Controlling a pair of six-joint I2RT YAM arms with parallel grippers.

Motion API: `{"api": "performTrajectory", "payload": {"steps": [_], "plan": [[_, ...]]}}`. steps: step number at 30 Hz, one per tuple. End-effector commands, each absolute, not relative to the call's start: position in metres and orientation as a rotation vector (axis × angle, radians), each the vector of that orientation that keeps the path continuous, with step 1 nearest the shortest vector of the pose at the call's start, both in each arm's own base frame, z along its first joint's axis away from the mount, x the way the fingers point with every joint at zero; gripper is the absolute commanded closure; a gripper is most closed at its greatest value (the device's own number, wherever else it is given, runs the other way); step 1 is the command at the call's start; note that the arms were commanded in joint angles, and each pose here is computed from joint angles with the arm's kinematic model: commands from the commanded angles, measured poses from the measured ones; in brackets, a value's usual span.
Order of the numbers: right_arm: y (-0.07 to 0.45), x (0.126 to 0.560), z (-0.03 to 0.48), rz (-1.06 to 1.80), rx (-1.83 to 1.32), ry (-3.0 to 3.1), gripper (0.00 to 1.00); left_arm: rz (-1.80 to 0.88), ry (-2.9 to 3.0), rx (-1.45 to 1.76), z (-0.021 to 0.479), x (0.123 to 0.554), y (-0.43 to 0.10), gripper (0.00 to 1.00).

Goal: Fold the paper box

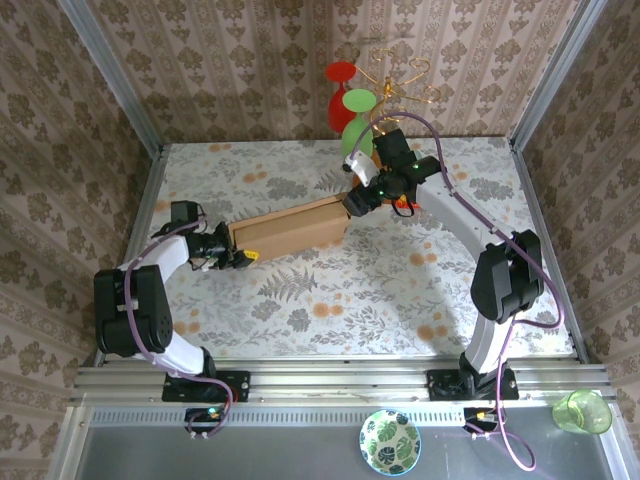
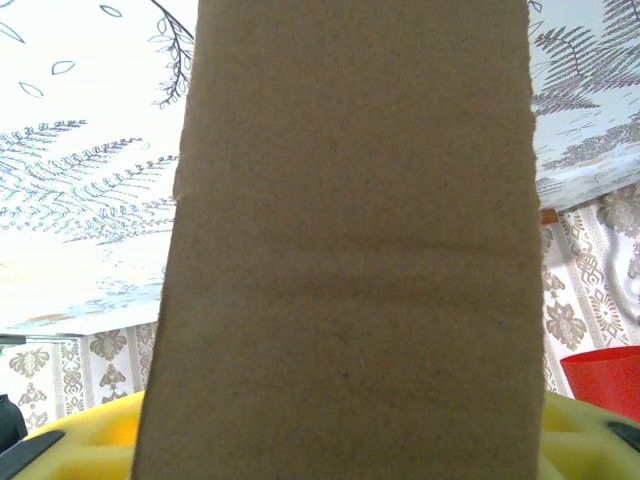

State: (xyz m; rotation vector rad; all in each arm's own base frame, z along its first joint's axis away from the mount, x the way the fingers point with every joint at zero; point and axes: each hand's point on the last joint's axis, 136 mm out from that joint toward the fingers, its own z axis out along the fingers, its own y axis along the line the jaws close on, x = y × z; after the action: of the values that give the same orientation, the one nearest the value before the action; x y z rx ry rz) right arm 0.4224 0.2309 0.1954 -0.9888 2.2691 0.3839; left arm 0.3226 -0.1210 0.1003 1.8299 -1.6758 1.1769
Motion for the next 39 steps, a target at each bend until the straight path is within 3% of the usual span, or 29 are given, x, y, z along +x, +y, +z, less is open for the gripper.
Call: {"api": "performTrajectory", "payload": {"steps": [1,3,8,18,24,31,35,39], "plan": [[0.233,0.424,0.204,0.365,-1.054,2.226,0.35,1.087,-1.683,1.899,0.087,0.319,-0.111,0.53],[0.236,0.422,0.206,0.414,-1.073,2.215,0.39,1.087,-1.682,1.901,0.088,0.32,-0.11,0.53],[0.244,0.422,0.202,0.485,-1.064,2.232,0.59,1.087,-1.682,1.898,0.088,0.321,-0.11,0.52],[0.245,0.426,0.202,0.486,-1.032,2.247,0.78,1.09,-1.68,1.901,0.089,0.322,-0.109,0.52],[0.246,0.425,0.207,0.47,-1.001,2.251,0.98,1.117,-1.653,1.902,0.088,0.326,-0.11,0.44],[0.245,0.424,0.21,0.458,-0.904,2.326,1.0,1.197,-1.62,1.895,0.089,0.339,-0.11,0.27],[0.247,0.422,0.207,0.489,-0.834,2.388,1.0,1.215,-1.603,1.904,0.087,0.345,-0.109,0.29],[0.254,0.416,0.204,0.492,-0.824,2.415,1.0,1.242,-1.575,1.935,0.084,0.352,-0.107,0.41]]}}
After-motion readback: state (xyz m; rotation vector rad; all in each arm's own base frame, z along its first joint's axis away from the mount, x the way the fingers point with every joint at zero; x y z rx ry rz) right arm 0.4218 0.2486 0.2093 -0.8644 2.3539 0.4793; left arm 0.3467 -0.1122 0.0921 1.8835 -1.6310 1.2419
